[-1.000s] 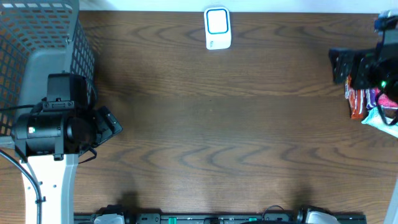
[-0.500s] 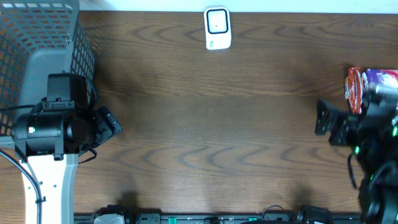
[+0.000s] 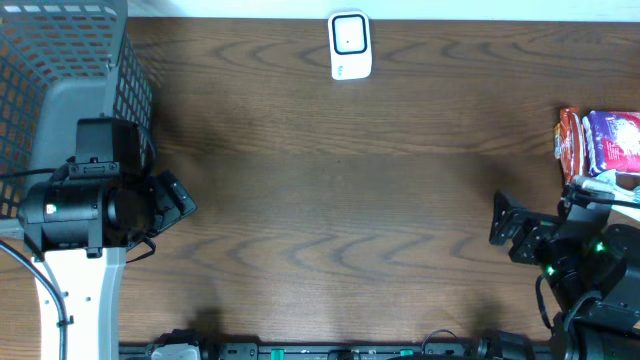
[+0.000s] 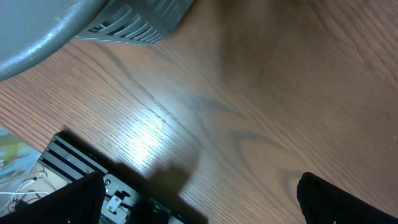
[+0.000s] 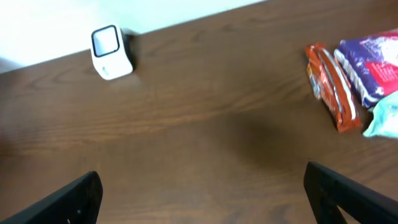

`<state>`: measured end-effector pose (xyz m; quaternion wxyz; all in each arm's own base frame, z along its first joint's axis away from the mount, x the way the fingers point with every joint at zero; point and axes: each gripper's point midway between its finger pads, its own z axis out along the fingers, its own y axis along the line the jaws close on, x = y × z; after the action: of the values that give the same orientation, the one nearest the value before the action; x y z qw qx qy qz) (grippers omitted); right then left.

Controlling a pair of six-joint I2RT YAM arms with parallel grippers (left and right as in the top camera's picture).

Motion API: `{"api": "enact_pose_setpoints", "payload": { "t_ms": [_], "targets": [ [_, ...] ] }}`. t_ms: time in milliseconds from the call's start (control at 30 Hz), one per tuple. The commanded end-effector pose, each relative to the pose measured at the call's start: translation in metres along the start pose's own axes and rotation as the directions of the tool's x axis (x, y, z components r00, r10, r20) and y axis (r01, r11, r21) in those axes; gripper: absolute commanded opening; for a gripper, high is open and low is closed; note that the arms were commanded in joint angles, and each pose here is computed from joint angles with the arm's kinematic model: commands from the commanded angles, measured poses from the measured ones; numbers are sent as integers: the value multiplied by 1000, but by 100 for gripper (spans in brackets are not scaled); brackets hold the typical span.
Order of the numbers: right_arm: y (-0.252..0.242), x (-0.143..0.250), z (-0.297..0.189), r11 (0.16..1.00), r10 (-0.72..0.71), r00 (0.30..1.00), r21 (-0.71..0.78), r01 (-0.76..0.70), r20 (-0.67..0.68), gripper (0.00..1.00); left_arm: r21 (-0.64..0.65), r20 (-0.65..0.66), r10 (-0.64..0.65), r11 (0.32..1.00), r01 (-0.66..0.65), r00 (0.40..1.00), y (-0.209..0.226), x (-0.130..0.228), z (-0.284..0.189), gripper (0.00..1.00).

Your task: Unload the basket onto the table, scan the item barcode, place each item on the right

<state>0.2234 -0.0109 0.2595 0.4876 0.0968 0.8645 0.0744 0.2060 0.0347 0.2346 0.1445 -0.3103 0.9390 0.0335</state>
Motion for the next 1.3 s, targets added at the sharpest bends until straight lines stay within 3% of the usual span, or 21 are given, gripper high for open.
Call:
{"api": "enact_pose_setpoints", "payload": {
  "t_ms": [0,1267],
  "targets": [
    [-2,7,0,1000,20,1000,10,-20,-20,99,-14,5,-14,1000,14,1000,3,-1,0,98],
    [-4,22,-1,999,35,996,20,-33,-83,99,-14,5,-14,1000,14,1000,3,-1,0,98]
  ]
}}
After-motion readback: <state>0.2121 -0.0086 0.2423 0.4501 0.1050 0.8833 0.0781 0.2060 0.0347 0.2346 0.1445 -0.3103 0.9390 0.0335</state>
